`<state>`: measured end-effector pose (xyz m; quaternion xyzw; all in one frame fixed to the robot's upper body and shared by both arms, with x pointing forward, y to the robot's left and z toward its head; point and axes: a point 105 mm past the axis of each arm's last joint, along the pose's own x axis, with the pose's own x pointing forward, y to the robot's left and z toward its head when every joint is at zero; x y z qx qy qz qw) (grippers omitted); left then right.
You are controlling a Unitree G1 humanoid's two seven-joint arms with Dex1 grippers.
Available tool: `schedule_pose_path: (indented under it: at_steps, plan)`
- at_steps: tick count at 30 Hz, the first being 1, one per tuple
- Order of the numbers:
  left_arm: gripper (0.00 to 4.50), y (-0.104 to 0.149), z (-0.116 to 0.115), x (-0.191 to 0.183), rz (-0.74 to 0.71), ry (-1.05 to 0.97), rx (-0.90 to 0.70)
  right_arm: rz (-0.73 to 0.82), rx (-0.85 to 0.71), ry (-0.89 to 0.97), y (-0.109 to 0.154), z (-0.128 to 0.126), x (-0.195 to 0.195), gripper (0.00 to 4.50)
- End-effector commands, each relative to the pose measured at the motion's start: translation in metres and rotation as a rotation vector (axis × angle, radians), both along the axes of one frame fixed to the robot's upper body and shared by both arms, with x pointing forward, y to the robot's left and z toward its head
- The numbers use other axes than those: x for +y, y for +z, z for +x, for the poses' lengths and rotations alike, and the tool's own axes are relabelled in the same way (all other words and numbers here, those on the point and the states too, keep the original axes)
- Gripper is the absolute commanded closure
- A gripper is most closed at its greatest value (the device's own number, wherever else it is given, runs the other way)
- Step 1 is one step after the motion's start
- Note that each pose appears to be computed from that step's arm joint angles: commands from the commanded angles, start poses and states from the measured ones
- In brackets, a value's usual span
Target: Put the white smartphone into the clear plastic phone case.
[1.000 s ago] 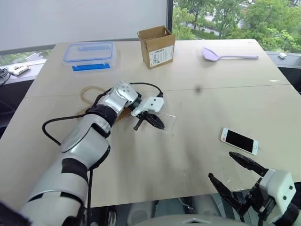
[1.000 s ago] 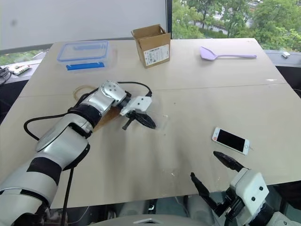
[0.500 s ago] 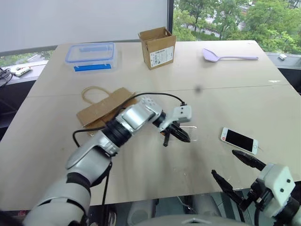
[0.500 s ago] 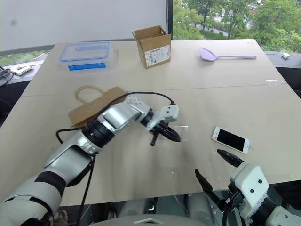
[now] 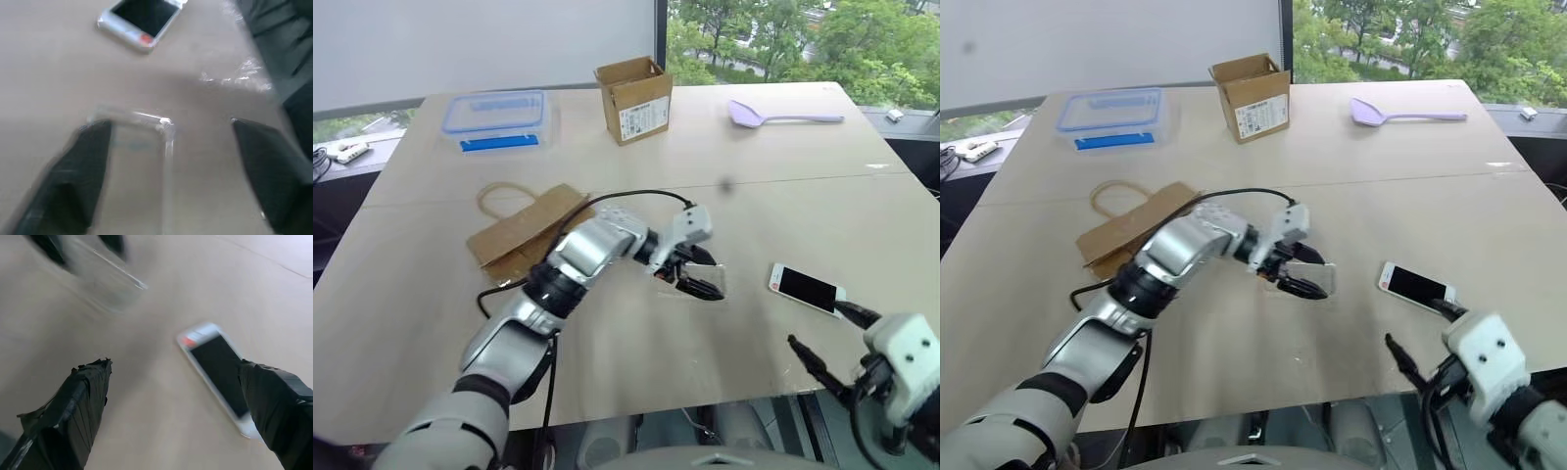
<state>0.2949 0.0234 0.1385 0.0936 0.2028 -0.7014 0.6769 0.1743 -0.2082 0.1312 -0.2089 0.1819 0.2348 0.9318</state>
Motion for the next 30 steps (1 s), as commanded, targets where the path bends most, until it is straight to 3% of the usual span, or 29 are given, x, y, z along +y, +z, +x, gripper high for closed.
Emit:
schedule_pose_path:
  at_steps: [1,3,7,18,27,30]
  plan:
    - [0.03,0.024,-0.009,0.009,-0.15,0.006,-0.05,-0.041,0.03,-0.004,0.006,0.018,-0.012,0.0]
    - [0.03,0.029,-0.013,0.017,-0.226,0.023,-0.11,-0.128,0.118,0.025,-0.002,0.027,-0.018,0.0]
    - [0.03,0.04,-0.012,0.025,-0.372,0.116,-0.176,-0.142,0.173,0.035,-0.005,0.05,-0.023,0.0]
    - [0.03,0.033,-0.024,0.047,-0.393,0.211,-0.212,-0.131,0.469,0.043,-0.027,0.078,-0.026,0.0]
    - [0.03,0.03,-0.035,0.055,-0.384,0.216,-0.196,-0.231,0.455,0.096,-0.032,0.106,-0.028,0.0]
    - [0.03,0.032,-0.041,0.054,-0.371,0.201,-0.207,-0.271,0.515,0.152,-0.038,0.099,-0.03,0.0]
